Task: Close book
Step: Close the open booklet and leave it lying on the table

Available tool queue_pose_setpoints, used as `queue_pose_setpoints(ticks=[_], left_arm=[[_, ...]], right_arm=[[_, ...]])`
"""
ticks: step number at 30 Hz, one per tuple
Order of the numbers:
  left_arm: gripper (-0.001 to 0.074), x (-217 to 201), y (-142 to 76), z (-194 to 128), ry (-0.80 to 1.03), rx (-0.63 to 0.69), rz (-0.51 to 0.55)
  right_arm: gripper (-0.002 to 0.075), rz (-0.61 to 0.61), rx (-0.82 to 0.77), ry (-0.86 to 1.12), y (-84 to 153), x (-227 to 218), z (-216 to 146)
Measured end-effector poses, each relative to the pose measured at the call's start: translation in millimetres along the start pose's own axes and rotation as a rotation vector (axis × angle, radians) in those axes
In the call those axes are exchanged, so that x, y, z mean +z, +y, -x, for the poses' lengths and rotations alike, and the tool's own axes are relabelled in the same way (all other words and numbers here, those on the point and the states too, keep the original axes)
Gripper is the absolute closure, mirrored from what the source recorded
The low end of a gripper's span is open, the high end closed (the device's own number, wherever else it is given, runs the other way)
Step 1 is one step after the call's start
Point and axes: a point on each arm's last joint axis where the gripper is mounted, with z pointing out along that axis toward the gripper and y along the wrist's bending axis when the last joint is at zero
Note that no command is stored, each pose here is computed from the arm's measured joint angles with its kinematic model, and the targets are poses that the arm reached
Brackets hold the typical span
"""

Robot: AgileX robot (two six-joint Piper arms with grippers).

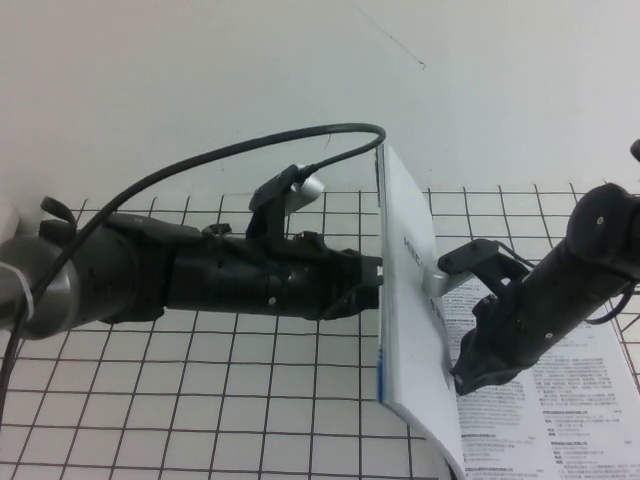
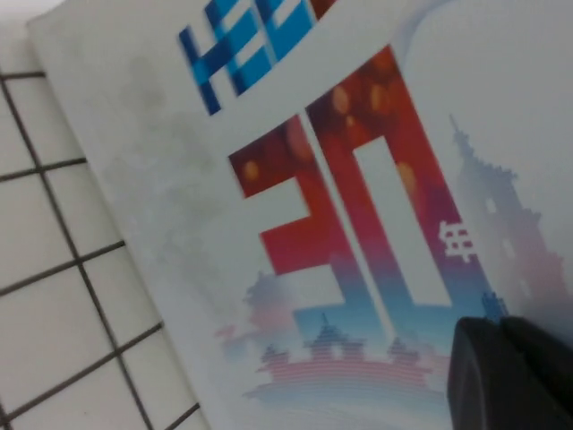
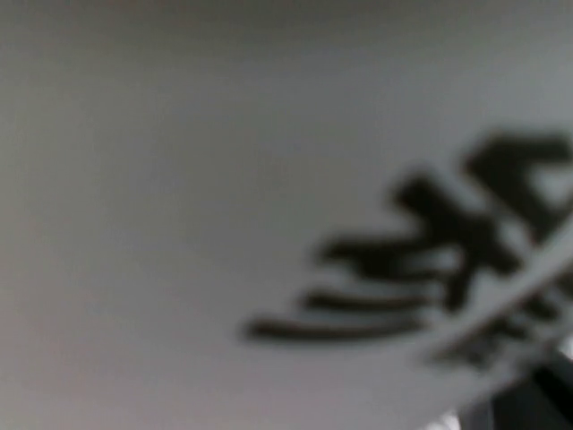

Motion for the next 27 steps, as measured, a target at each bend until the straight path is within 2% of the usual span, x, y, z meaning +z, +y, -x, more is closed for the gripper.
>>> queue_pose_setpoints(ticks=[7,12,16,22,27], left_arm=[[0.0739,3,-16,8,0.025,0.027,-0.040],[0.0739,-1,-23,8,0.036,0.027,-0.070],[0.0739,-12,-38,11,0.010,0.063,-0.089],[0.0739,-48,-76,13,-0.043,0.221,-0.089],[0.0739,-90,-112,4,-0.065,0.395,-0.039]], right_arm=[[0.0729,-0.042,-0.058,-0.043,13,-46,17],[0.0729,-0.108,-0.100,-0.124,35,-114,33],[0.0729,-0.204,-0.147,-0.246,61,-183,38],[0.0729,-0.370,-0.201,-0.417,101,-273,9],[0.0729,-0.447,-0.215,-0.488,128,-308,-37]])
